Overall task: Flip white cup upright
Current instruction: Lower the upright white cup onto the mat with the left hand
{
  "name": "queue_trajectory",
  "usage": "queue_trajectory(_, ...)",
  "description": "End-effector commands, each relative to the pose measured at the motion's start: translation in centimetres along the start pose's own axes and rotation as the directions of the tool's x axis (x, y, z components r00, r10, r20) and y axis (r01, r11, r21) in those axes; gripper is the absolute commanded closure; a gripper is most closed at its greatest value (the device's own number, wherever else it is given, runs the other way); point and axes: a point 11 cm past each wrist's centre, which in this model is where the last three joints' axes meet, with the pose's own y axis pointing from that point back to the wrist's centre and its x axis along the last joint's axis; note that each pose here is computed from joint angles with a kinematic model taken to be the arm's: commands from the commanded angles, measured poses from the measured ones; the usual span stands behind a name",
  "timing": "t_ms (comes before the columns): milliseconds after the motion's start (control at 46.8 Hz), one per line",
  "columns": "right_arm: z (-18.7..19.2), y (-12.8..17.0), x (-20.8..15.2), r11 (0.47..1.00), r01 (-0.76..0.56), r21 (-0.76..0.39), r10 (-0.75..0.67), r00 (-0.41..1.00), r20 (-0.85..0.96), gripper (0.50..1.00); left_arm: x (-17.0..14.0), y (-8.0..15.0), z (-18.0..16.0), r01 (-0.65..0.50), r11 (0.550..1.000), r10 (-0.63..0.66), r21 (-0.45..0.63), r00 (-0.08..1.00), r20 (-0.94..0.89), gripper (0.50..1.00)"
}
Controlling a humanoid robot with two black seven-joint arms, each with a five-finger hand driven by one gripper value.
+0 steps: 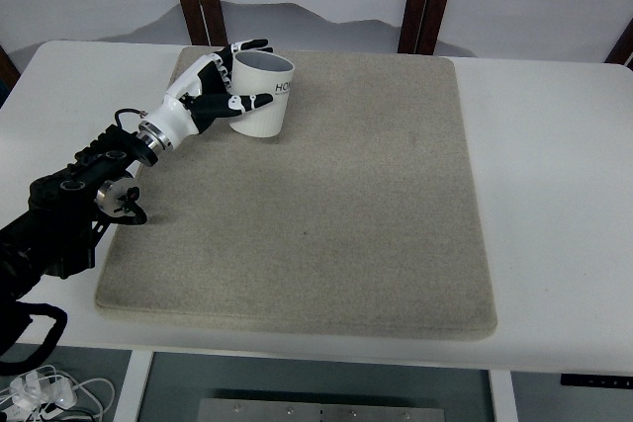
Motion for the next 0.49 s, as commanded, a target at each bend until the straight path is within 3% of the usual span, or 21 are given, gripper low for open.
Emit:
queue_trajectory(0, 0.00, 0.00, 0.01, 1.000, 0.000, 0.000, 0.000, 1.000, -0.001, 0.548, -0.31, 0.12, -0.85, 0.000, 0.999, -0.002, 0.037, 0.999, 0.045, 0.772)
queue_trajectory(235, -0.01, 0.00, 0.01, 1.000, 0.000, 0.000, 0.000, 1.000, 0.001, 0.548, -0.74, -0.07, -1.21, -0.005, 0.999, 0.003, 0.043, 0.999, 0.051, 0.727)
queue_trajectory(278, 0.00, 0.00, 0.01, 1.000, 0.000, 0.000, 0.000, 1.000, 0.000, 0.548, -0.77, -0.09, -1.20, -0.005, 0.999, 0.003, 0.042, 0.999, 0.052, 0.684)
queue_trajectory(449, 0.00, 0.00, 0.01, 1.000, 0.000, 0.000, 0.000, 1.000, 0.000, 0.548, -0.64, -0.07, -1.10, -0.013, 0.999, 0.011, 0.035, 0.999, 0.044, 0.596)
queue_trajectory(470, -0.01, 0.00, 0.01, 1.000, 0.000, 0.000, 0.000, 1.000, 0.001, 0.548, -0.69, -0.11, -1.10, -0.014, 0.999, 0.012, 0.034, 0.999, 0.043, 0.562)
